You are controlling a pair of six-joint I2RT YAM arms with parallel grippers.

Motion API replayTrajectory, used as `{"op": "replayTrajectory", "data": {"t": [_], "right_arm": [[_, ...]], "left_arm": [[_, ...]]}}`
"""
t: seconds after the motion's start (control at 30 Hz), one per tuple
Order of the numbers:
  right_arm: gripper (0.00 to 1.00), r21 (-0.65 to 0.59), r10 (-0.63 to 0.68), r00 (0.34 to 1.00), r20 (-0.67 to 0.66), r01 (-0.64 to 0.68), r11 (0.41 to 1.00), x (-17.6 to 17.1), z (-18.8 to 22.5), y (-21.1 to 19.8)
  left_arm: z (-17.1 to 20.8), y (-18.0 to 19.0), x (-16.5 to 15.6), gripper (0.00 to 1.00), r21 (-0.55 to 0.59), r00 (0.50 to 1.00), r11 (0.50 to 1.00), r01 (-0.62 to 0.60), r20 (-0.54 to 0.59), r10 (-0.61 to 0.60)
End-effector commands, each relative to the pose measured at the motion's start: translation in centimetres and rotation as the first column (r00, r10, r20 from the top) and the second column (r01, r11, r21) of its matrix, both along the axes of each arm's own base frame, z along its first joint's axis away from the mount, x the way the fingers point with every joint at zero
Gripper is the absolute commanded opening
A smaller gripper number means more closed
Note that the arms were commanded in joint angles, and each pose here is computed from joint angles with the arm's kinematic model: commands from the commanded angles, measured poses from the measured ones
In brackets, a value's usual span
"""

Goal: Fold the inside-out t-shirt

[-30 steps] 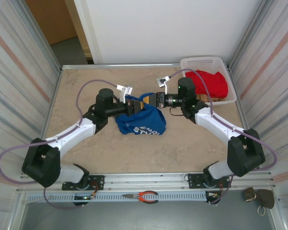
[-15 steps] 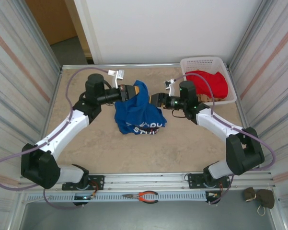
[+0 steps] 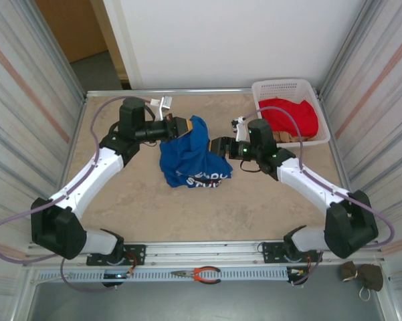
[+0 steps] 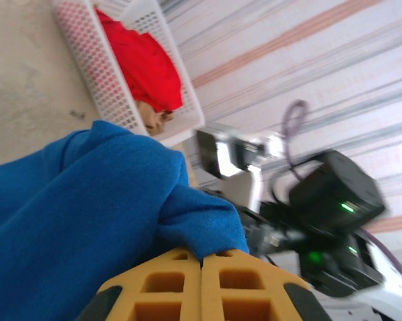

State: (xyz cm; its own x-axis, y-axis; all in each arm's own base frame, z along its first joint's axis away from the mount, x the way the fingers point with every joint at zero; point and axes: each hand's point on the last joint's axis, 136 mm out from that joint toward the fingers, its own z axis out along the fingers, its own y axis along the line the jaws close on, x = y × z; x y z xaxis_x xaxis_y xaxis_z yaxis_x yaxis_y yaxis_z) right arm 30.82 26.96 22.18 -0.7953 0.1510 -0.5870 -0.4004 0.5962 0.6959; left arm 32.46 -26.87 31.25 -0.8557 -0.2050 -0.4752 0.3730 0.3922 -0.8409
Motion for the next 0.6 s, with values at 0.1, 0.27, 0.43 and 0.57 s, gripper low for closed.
{"op": "replayTrajectory", "data": {"t": [0.1,0.27,0.43,0.57], "right_arm": [[0.67,-0.121,-0.012,0.987,0.161,0.031,0.992,-1.9,3.9,0.9],[0.67,-0.216,-0.018,0.965,0.263,0.077,0.973,-2.1,5.7,2.3],[0.65,-0.259,0.009,0.958,0.288,0.069,0.963,-1.7,5.8,4.8],[0.65,-0.316,-0.021,0.962,0.273,0.111,0.942,0.5,4.1,6.1]], "left_arm": [[-1.6,0.9,1.2,0.0,0.091,0.998,0.994,-0.056,-0.033,0.06],[-2.3,0.9,1.7,0.0,0.111,0.996,0.992,-0.068,-0.053,0.074],[-2.2,0.8,2.1,0.0,0.111,0.994,0.991,-0.078,-0.063,0.086],[-2.0,0.5,2.1,0.0,0.109,0.994,0.991,-0.075,-0.068,0.082]]}}
